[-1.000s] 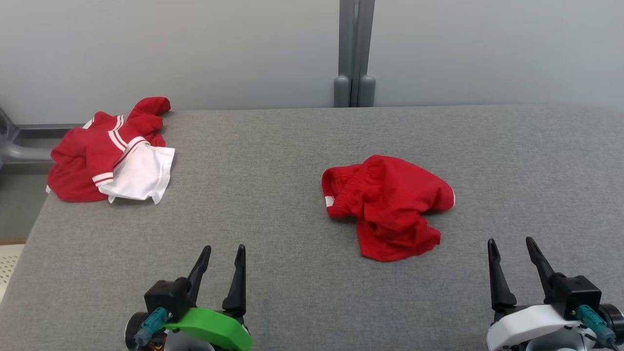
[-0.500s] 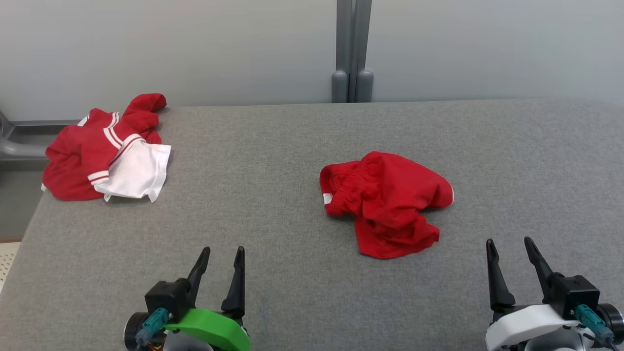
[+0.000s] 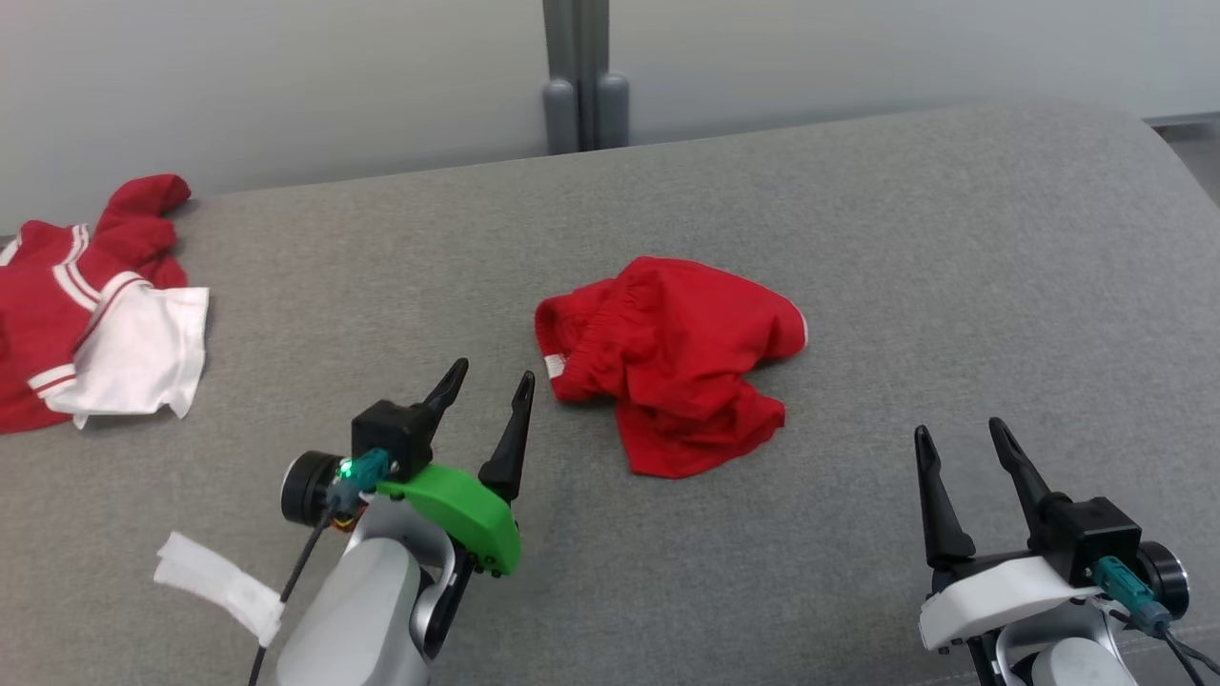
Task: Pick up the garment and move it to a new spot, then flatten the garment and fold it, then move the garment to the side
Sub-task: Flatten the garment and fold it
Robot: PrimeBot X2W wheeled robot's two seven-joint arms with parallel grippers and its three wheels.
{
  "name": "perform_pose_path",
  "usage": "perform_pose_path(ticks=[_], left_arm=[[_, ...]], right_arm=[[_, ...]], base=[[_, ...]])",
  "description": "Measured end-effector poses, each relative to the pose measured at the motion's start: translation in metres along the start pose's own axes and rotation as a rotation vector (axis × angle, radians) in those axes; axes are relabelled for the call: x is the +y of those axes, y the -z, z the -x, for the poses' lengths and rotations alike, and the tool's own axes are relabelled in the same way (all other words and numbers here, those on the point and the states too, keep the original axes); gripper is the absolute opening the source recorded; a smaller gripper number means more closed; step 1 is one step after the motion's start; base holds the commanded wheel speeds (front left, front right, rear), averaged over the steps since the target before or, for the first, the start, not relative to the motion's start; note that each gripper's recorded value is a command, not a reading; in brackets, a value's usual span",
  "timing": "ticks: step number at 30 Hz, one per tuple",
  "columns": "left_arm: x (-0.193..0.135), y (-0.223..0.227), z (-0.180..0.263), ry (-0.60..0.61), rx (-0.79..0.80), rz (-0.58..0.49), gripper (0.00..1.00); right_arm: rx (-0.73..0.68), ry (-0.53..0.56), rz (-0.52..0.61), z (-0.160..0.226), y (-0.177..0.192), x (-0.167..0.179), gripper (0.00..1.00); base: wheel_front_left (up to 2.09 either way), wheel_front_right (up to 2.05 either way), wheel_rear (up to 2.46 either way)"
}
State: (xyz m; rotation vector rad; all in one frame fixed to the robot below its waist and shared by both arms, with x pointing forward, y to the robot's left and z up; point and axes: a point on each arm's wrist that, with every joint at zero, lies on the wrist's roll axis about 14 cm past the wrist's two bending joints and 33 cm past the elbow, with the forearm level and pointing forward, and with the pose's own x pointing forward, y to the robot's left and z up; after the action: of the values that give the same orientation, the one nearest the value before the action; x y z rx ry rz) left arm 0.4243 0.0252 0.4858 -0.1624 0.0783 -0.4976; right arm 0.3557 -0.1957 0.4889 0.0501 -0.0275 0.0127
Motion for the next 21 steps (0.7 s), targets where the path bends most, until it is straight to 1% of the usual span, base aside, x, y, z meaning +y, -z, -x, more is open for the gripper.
perform_pose_path(ticks=[4, 8, 11, 16, 17, 18, 19, 20, 21], left_arm=[[-0.011, 0.035, -0.023, 0.056, 0.174, 0.005, 1.0], [-0.024, 0.068, -0.034, 0.115, 0.319, 0.002, 1.0], [-0.03, 0.079, -0.043, 0.147, 0.346, 0.01, 1.0], [-0.032, 0.094, -0.052, 0.167, 0.38, 0.022, 1.0], [-0.034, 0.096, -0.054, 0.174, 0.382, 0.026, 0.86], [-0.037, 0.096, -0.055, 0.183, 0.378, 0.026, 0.43], [-0.039, 0.095, -0.056, 0.19, 0.368, 0.026, 0.1], [-0.042, 0.093, -0.057, 0.199, 0.351, 0.024, 0.0], [-0.043, 0.09, -0.057, 0.203, 0.337, 0.022, 0.0]], right_arm=[[0.015, 0.055, 0.001, 0.005, 0.004, -0.017, 1.0], [0.037, 0.112, -0.003, 0.013, 0.01, -0.034, 1.0], [0.054, 0.145, -0.004, 0.018, 0.014, -0.043, 1.0], [0.081, 0.184, 0.003, 0.025, 0.02, -0.054, 1.0], [0.086, 0.19, 0.004, 0.026, 0.022, -0.056, 1.0], [0.088, 0.194, 0.005, 0.026, 0.022, -0.057, 1.0], [0.089, 0.195, 0.005, 0.027, 0.023, -0.057, 1.0], [0.089, 0.194, 0.005, 0.026, 0.022, -0.057, 1.0], [0.088, 0.192, 0.004, 0.026, 0.022, -0.057, 1.0]], base=[[0.0, 0.0, 0.0], [0.0, 0.0, 0.0], [0.0, 0.0, 0.0], [0.0, 0.0, 0.0], [0.0, 0.0, 0.0], [0.0, 0.0, 0.0], [0.0, 0.0, 0.0], [0.0, 0.0, 0.0], [0.0, 0.0, 0.0]])
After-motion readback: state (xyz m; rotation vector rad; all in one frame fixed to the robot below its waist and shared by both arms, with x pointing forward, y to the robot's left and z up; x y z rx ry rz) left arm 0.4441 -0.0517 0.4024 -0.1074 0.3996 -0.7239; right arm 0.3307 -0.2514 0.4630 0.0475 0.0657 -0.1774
